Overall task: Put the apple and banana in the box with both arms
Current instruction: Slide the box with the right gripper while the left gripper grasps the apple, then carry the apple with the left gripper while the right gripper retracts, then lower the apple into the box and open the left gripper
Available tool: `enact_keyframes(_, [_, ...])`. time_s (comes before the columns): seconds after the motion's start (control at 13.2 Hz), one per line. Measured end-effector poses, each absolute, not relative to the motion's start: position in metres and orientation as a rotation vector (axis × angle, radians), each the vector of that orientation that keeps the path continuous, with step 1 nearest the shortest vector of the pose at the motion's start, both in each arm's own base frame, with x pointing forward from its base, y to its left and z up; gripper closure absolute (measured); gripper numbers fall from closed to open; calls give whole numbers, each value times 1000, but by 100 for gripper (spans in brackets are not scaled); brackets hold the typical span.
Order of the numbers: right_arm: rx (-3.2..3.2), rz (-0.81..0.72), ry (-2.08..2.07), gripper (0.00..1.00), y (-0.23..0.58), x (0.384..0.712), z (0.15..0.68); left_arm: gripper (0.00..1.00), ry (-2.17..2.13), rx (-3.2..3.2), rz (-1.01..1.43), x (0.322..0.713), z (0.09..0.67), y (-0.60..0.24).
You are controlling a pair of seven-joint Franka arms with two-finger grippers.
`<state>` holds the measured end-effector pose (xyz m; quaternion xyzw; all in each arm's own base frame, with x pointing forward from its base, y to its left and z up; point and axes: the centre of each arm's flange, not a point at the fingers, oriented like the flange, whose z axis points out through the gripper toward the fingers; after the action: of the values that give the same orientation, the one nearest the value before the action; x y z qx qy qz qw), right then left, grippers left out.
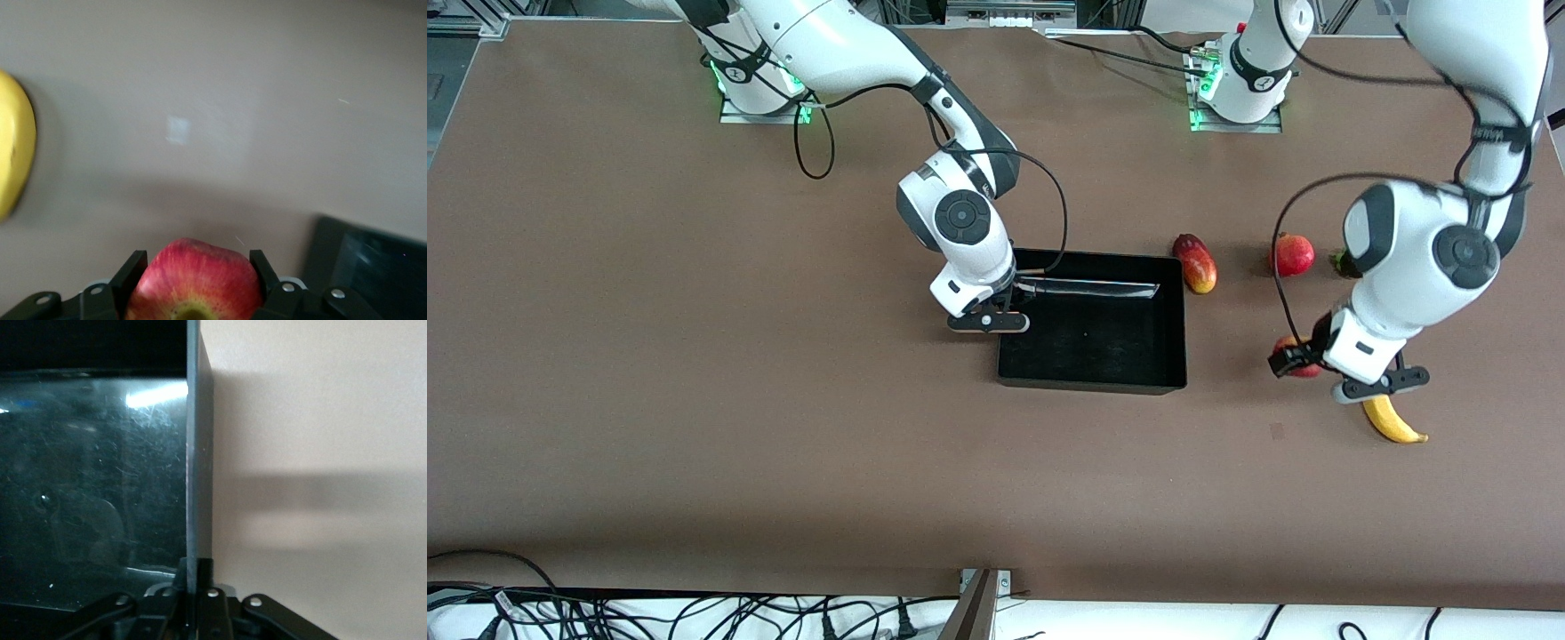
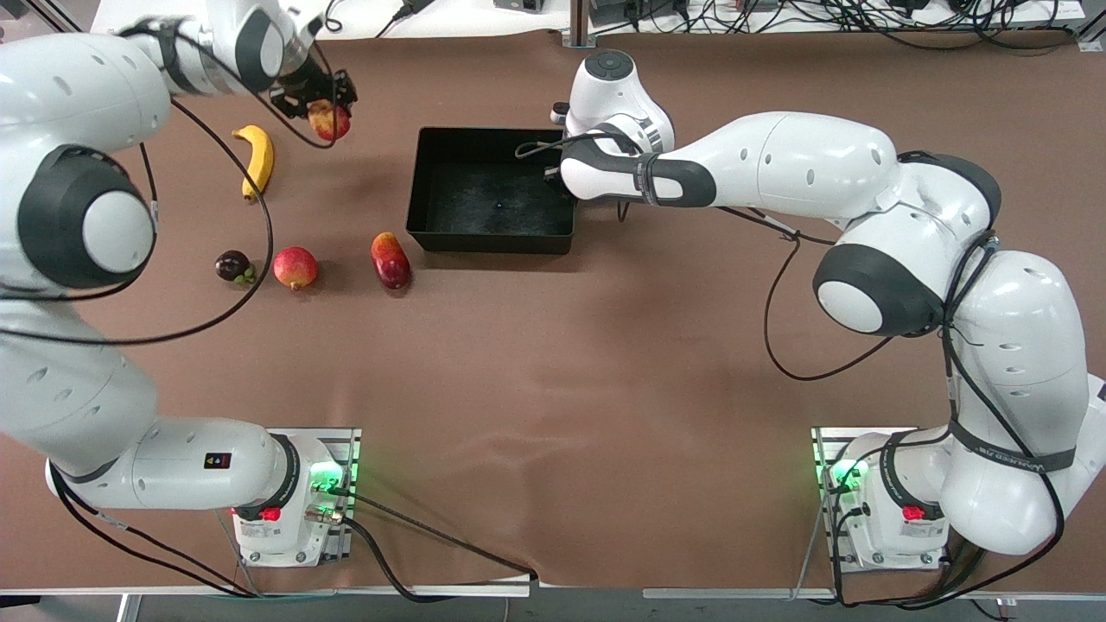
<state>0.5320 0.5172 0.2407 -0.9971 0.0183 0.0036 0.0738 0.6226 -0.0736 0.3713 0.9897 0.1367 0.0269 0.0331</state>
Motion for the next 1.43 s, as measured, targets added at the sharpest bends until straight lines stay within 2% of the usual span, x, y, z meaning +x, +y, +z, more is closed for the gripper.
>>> enact_keyframes(0.23, [-2974, -68, 61, 53, 502, 558, 281, 32, 563, 3019, 15, 602, 412, -155])
enact_keyframes(0.38, [-2985, -91, 147, 35, 454, 593, 334, 32, 694, 3017, 1, 589, 403, -204])
enact_keyframes(0.53, [-3003, -85, 178, 10, 383, 625, 393, 32, 777, 3023, -22, 575, 383, -249])
enact_keyframes(0.6, [-3013, -64, 169, 0, 349, 634, 420, 32, 793, 3022, -32, 569, 373, -268])
enact_keyframes(0.98, [-3063, 4, 62, 0, 216, 631, 524, 32, 706, 3052, -80, 542, 313, -338])
enact_keyframes(1.43, [-3038, 37, 24, 0, 80, 594, 561, 32, 550, 3129, -77, 501, 220, -403])
